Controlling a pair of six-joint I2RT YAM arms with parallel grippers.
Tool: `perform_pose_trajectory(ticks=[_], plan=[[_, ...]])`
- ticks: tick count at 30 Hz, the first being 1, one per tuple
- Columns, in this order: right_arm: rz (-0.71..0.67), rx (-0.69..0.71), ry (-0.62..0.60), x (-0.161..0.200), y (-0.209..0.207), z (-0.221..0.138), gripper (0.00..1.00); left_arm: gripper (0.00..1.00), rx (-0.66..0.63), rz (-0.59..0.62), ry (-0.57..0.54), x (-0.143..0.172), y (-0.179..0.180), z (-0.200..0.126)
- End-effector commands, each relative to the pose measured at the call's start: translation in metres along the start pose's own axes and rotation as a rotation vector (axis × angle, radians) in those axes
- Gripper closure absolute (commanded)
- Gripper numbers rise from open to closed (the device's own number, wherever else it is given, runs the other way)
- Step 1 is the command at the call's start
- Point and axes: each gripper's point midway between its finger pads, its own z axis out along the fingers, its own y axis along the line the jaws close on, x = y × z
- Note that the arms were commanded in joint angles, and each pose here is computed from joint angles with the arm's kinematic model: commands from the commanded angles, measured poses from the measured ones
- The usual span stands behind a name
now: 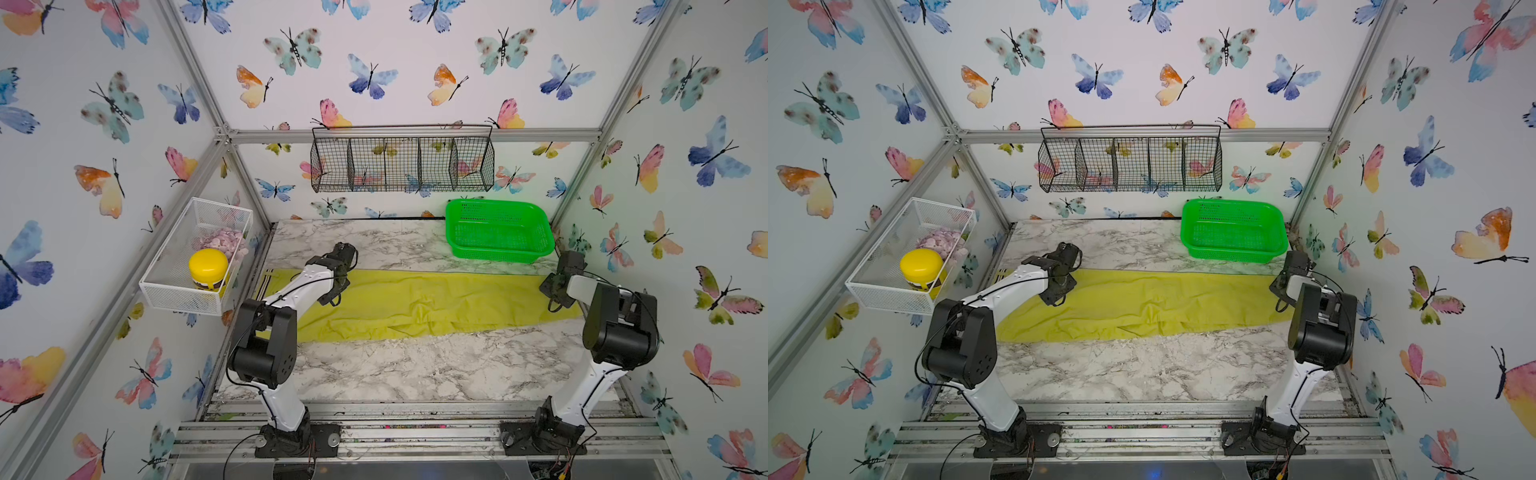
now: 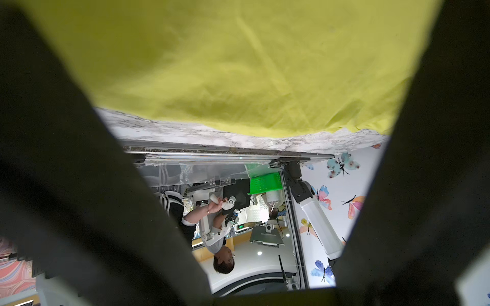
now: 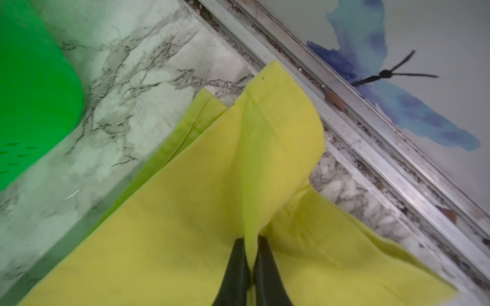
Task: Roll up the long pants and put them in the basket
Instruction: Fold the long pant at the center of the board.
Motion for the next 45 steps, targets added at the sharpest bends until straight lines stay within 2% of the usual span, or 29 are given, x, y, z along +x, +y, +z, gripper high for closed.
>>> perform_pose_trajectory(ticks=[1, 4, 10, 16, 25, 30, 34, 36, 38, 40, 45], plan=[[0.037, -0.112, -0.057, -0.024, 0.019, -0.044, 0.95, 0.78, 0.084, 0.059, 0.05, 0.029, -0.04, -0.015], [0.055, -0.181, -0.127, -0.047, 0.028, -0.083, 0.96, 0.78, 0.13, 0.127, 0.082, 0.052, -0.074, -0.019], [0.06, -0.254, -0.239, -0.077, 0.033, -0.144, 0.96, 0.79, 0.181, 0.242, 0.17, 0.104, -0.12, -0.017], [0.081, -0.335, -0.363, -0.12, 0.044, -0.205, 0.96, 0.79, 0.2, 0.339, 0.237, 0.157, -0.139, -0.017], [0.109, -0.461, -0.54, -0.179, 0.06, -0.292, 0.96, 0.79, 0.308, 0.353, 0.338, 0.198, -0.156, -0.015], [0.137, -0.586, -0.574, -0.195, 0.075, -0.331, 0.96, 0.79, 0.403, 0.378, 0.416, 0.227, -0.186, -0.017], [0.186, -0.738, -0.519, -0.186, 0.093, -0.344, 0.96, 0.81, 0.485, 0.405, 0.472, 0.249, -0.219, -0.027], [0.2, -0.81, -0.49, -0.175, 0.105, -0.347, 0.95, 0.82, 0.519, 0.386, 0.477, 0.244, -0.229, -0.036], [0.173, -0.849, -0.46, -0.16, 0.124, -0.349, 0.96, 0.82, 0.562, 0.356, 0.462, 0.224, -0.234, -0.05], [0.127, -0.872, -0.416, -0.14, 0.149, -0.347, 0.96, 0.81, 0.603, 0.309, 0.432, 0.192, -0.234, -0.064], [-0.011, -0.93, -0.317, -0.07, 0.222, -0.343, 0.95, 0.78, 0.711, 0.135, 0.304, 0.074, -0.206, -0.107]])
